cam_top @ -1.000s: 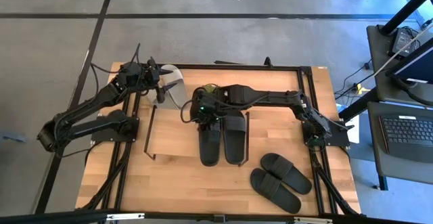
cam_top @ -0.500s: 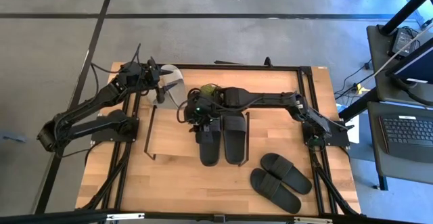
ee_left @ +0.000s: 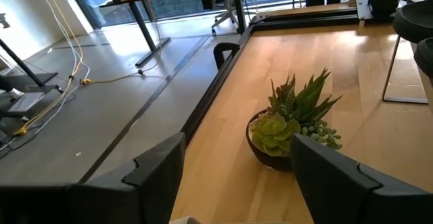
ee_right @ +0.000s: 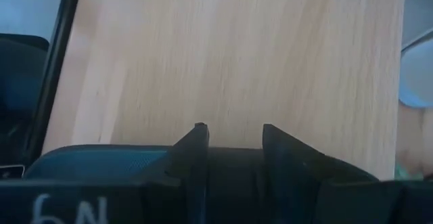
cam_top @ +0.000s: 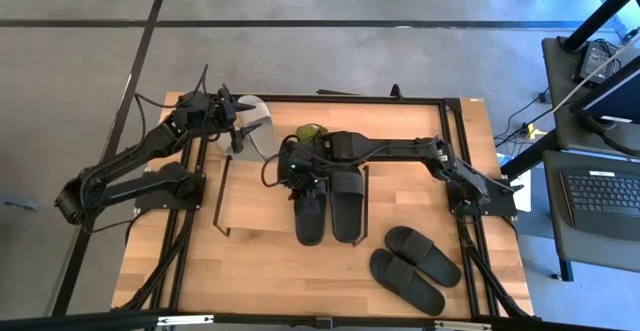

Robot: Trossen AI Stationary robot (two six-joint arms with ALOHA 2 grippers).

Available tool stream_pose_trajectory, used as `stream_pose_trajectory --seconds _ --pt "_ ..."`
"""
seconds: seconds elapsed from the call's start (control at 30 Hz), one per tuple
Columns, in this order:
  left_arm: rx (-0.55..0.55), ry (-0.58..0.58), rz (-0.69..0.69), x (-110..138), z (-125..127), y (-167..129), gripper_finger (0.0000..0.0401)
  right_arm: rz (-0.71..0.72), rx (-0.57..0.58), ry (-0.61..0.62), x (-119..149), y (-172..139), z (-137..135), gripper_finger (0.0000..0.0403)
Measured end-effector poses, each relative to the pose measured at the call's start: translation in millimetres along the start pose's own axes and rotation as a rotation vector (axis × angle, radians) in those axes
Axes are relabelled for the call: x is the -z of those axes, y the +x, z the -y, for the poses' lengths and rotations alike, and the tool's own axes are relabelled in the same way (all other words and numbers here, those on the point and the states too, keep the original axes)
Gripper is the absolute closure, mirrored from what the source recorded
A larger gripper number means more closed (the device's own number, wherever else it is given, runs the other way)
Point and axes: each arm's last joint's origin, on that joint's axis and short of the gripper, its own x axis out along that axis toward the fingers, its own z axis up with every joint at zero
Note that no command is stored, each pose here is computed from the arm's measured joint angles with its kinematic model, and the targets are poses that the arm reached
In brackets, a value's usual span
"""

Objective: Pick and place slides into the shelf
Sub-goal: Put the black slide on the shelf

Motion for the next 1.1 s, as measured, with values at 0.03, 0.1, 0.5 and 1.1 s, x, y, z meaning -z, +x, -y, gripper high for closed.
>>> stream_pose_trajectory --seconds 0.03,0.1,0.5,1.1 --pt "0.000 0.000 0.000 0.0 0.0 0.0 0.0144 -0.009 0.000 0.002 0.9 0.0 0.0 0.0261" --pt "0.000 0.000 0.000 0.0 0.0 0.0 0.0144 -0.033 0.000 0.010 3.2 -0.2 0.0 0.0261" --pt "0.000 0.000 0.000 0.0 0.0 0.0 0.0144 -0.067 0.004 0.035 6.8 -13.8 -3.6 0.0261" --pt "0.004 -0.004 -0.013 1.2 0.5 -0.3 0.0144 -0.020 0.164 -0.018 10.4 -65.7 -29.0 0.0261"
